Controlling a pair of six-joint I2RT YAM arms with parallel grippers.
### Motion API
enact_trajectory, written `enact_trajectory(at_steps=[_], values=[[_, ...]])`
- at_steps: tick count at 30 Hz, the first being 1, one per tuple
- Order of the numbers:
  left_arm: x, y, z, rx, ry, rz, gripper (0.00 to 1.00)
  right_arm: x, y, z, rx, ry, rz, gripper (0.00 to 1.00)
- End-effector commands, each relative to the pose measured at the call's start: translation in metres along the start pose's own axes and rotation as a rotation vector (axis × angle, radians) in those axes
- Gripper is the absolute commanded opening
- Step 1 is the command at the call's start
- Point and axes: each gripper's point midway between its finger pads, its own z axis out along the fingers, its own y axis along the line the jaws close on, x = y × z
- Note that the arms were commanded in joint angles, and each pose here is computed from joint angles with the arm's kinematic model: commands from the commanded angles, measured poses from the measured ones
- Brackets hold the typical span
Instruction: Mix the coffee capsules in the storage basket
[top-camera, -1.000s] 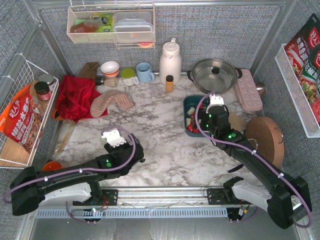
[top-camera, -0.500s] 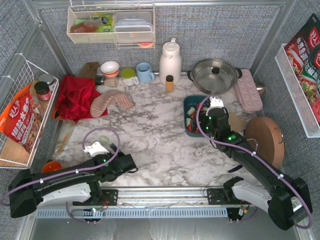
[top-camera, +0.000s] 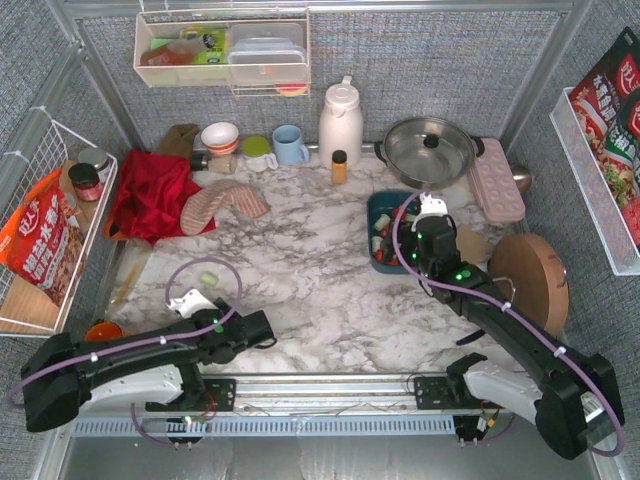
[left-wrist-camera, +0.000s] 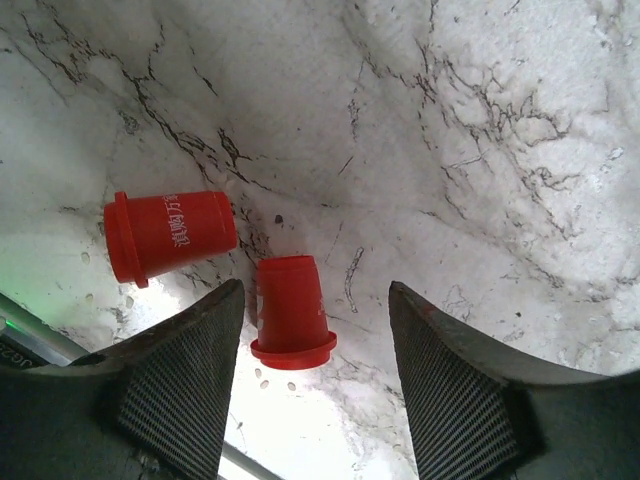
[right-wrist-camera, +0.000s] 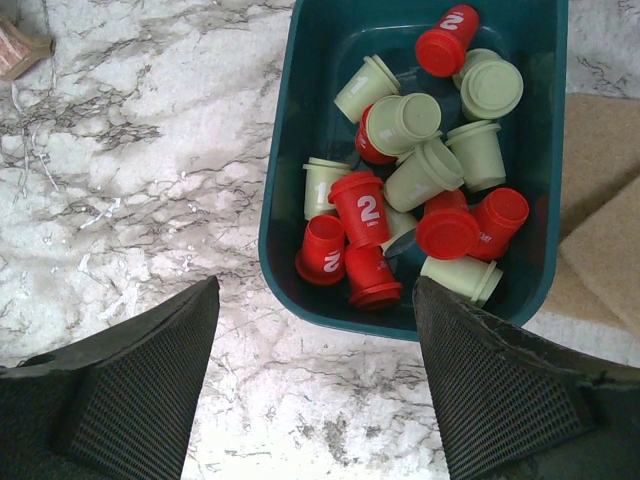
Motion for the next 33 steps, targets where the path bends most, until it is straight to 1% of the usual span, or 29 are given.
enact_trajectory(at_steps=[1,6,12,17,26,31,33], values=[[0.005,-0.004,0.001,-0.018,0.009,0.007,0.69,-0.002,0.003,0.003,-0.006,-0.012,0.016,0.82],[0.008,-0.005,0.003,-0.039,0.012,0.027,0.70,0.000,0.003,0.005,-0.005,-0.001,0.022,0.82],[0.021,-0.004,0.010,-0.060,0.049,0.032,0.69,0.000,0.003,0.005,-0.004,0.001,0.023,0.82],[0.023,-0.002,0.010,-0.093,0.048,0.056,0.68,0.002,0.002,0.007,-0.001,0.006,0.023,0.82],[0.030,-0.001,0.014,-0.121,0.056,0.085,0.62,0.004,0.001,0.008,0.006,0.015,0.023,0.82],[0.030,-0.002,0.014,-0.129,0.050,0.112,0.54,0.005,0.001,0.009,0.009,0.021,0.023,0.82],[0.030,-0.003,0.014,-0.131,0.045,0.120,0.52,0.005,0.001,0.009,0.010,0.022,0.022,0.83]])
